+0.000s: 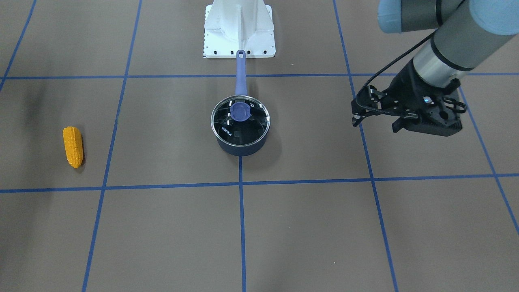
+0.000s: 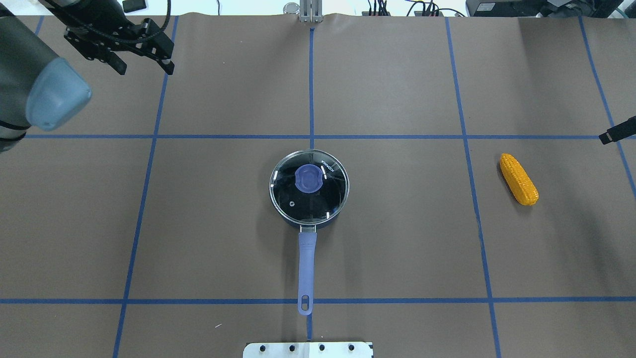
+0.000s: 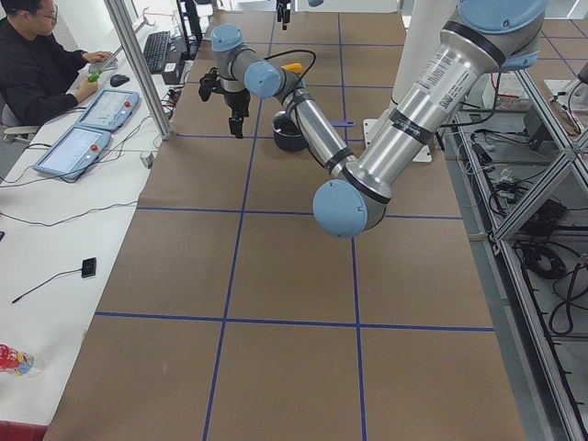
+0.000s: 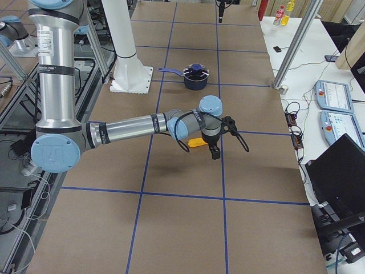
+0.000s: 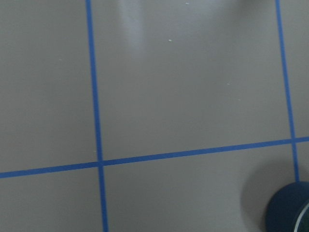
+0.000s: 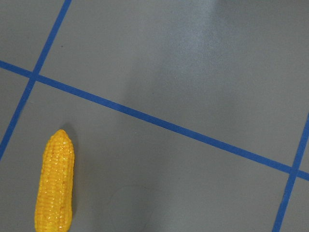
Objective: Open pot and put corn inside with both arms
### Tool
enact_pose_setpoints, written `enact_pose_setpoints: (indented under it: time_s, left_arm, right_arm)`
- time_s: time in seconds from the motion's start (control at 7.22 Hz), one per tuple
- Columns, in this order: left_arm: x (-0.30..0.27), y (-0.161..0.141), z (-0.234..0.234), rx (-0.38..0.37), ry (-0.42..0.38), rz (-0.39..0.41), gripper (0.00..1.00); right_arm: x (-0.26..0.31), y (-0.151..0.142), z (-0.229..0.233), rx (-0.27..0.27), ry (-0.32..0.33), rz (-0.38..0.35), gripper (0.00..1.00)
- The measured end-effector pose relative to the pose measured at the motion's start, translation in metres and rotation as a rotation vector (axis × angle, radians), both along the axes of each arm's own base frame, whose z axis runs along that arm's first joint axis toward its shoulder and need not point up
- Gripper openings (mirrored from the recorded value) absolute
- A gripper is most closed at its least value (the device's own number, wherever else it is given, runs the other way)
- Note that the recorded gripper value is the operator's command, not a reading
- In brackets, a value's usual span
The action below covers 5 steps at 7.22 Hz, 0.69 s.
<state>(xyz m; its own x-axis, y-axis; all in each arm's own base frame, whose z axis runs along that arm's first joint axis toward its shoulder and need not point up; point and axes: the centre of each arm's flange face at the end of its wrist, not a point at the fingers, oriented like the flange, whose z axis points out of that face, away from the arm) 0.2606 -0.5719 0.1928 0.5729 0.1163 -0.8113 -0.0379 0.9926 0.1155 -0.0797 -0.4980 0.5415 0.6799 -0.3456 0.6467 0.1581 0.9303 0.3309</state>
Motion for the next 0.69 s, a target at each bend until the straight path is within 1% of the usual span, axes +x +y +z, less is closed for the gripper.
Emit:
enact_pose_setpoints:
  time_s: [0.28,0.42,0.69]
  left_arm:
    - [0.045,0.032,-0.027,0.01,-0.004,0.005,1.0]
    - [0.068,0.047,-0.04,0.001,-0.007,-0.002,1.0]
    - [0.108,0.071,-0.058,-0.015,-0.013,-0.005,1.0]
  right_arm:
    - [-0.011,0.003,-0.004,-0.006,-0.036,-0.03,1.0]
    - [-0.021,0.005,-0.006,-0.013,-0.046,-0.045,1.0]
    - [-0.05,0.009,-0.016,-0.054,-0.06,-0.049,1.0]
